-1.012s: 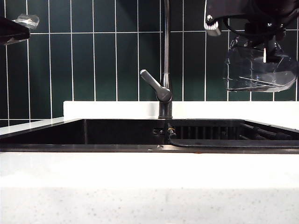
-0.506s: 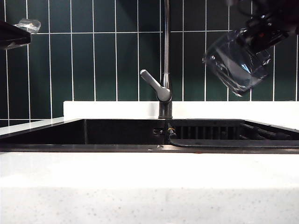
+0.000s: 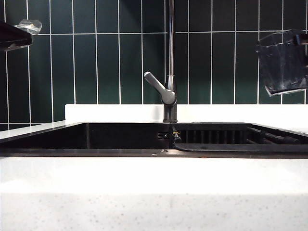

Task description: Pick up the mug next to the sink, go to the faucet to get some water, pour the water into the sink, and finally put the mug back to its place.

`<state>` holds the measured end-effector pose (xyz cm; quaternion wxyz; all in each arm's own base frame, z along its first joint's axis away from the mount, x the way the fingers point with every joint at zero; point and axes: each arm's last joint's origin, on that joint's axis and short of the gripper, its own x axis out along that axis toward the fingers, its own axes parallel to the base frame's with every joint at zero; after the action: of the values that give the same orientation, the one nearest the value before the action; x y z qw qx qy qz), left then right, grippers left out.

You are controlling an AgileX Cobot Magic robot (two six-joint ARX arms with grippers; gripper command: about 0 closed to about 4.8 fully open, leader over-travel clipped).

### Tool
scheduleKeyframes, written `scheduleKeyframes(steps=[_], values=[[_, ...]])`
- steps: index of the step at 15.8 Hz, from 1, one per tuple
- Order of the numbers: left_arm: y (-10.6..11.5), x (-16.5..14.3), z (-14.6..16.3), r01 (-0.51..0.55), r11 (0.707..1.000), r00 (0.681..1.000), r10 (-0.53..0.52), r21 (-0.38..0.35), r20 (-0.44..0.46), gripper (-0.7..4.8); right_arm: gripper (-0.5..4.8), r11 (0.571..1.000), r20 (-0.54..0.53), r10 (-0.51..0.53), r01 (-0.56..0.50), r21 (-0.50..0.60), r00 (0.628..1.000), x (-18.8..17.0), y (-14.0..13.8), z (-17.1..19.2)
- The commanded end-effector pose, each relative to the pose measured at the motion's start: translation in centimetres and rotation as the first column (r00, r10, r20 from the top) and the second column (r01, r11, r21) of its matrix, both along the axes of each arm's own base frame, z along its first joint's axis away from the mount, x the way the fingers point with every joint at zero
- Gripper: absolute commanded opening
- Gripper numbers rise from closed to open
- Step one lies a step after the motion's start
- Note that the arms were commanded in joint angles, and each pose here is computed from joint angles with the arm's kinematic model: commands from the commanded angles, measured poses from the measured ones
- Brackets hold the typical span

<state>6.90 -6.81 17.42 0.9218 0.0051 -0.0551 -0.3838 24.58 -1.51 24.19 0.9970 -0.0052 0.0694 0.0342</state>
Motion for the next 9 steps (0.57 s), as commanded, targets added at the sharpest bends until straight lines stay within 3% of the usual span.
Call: scheduleKeyframes(steps=[1,5,9], values=[[0.0,0.0,0.1,0.007,1.000,1.000,-0.007,-0.009,0.001,-0.05,-0.07,0.998,0.089,-0.054,0.053,0.019,0.995,-0.5,-1.3,-0.5],[0.0,0.0,0.1,0.014,1.000,1.000,-0.014,-0.003,-0.004,-0.05,-0.07,0.982,0.111,-0.167,0.154,0.111,0.980,-0.4,-3.6,-2.2],[0.0,0.0,0.0,0.015,1.000,1.000,-0.015,0.002,-0.009,-0.05,-0.07,0.987,0.090,-0.106,0.094,0.127,0.990,0.8,-4.4,-4.1]])
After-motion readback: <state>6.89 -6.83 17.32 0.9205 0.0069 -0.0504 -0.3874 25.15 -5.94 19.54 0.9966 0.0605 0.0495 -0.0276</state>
